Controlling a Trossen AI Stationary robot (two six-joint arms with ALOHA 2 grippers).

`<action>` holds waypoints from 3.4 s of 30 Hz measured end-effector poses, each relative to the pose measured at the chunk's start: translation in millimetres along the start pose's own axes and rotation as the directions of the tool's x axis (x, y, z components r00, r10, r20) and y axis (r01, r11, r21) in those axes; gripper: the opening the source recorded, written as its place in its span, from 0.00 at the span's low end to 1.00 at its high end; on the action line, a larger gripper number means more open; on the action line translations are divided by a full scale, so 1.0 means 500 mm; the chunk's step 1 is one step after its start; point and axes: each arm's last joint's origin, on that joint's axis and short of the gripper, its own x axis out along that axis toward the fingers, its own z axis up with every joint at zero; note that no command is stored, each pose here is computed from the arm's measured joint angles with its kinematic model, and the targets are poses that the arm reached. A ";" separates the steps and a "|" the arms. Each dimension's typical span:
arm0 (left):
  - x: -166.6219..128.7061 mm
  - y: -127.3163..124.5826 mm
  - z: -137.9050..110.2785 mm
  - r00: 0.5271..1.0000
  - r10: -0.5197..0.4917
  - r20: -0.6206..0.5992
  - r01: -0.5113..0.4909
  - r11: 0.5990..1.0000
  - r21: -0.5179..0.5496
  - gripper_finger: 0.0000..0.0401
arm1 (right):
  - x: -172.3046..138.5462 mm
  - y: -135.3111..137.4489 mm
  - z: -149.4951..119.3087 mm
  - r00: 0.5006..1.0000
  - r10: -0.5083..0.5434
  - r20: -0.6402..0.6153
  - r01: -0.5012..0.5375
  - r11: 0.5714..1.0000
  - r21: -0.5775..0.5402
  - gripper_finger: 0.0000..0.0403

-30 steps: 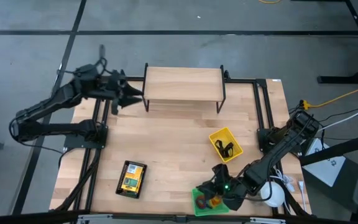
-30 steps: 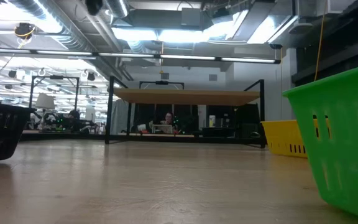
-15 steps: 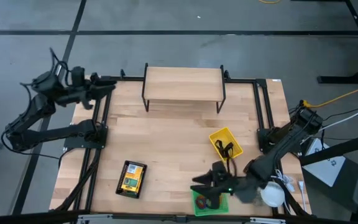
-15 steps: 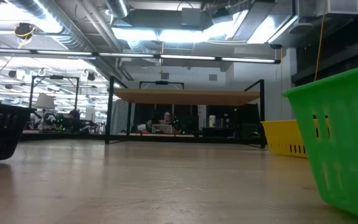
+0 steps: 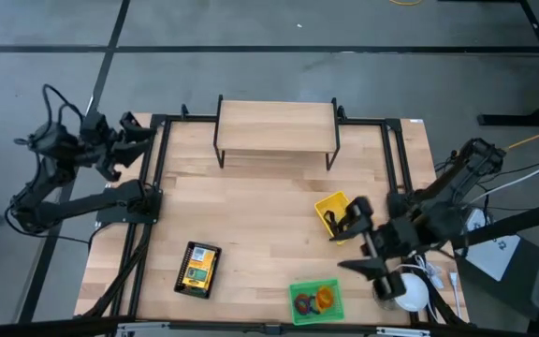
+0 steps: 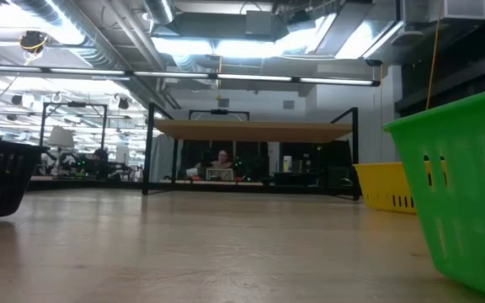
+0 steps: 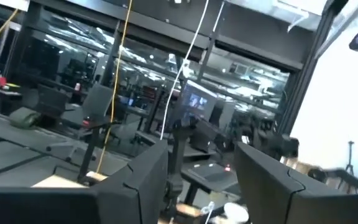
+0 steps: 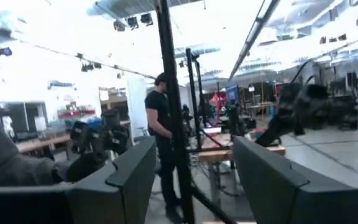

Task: Pick & Place Office Desk Supplies
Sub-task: Return to Home Position

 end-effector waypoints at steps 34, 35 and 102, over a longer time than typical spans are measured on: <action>-0.055 0.117 -0.284 0.975 0.195 -0.109 -0.202 0.978 -0.055 0.45 | -0.454 -0.256 -0.192 0.976 0.041 0.214 -0.074 0.986 0.148 0.54; -0.052 0.124 -0.294 0.971 0.215 -0.103 -0.222 0.973 -0.056 0.45 | -0.454 -0.257 -0.192 0.978 0.027 0.208 -0.059 0.987 0.151 0.54; -0.029 0.144 -0.466 0.970 -0.002 -0.242 -0.061 0.967 -0.249 0.48 | -0.457 -0.328 -0.286 0.900 -0.398 -0.177 0.411 0.911 0.041 0.54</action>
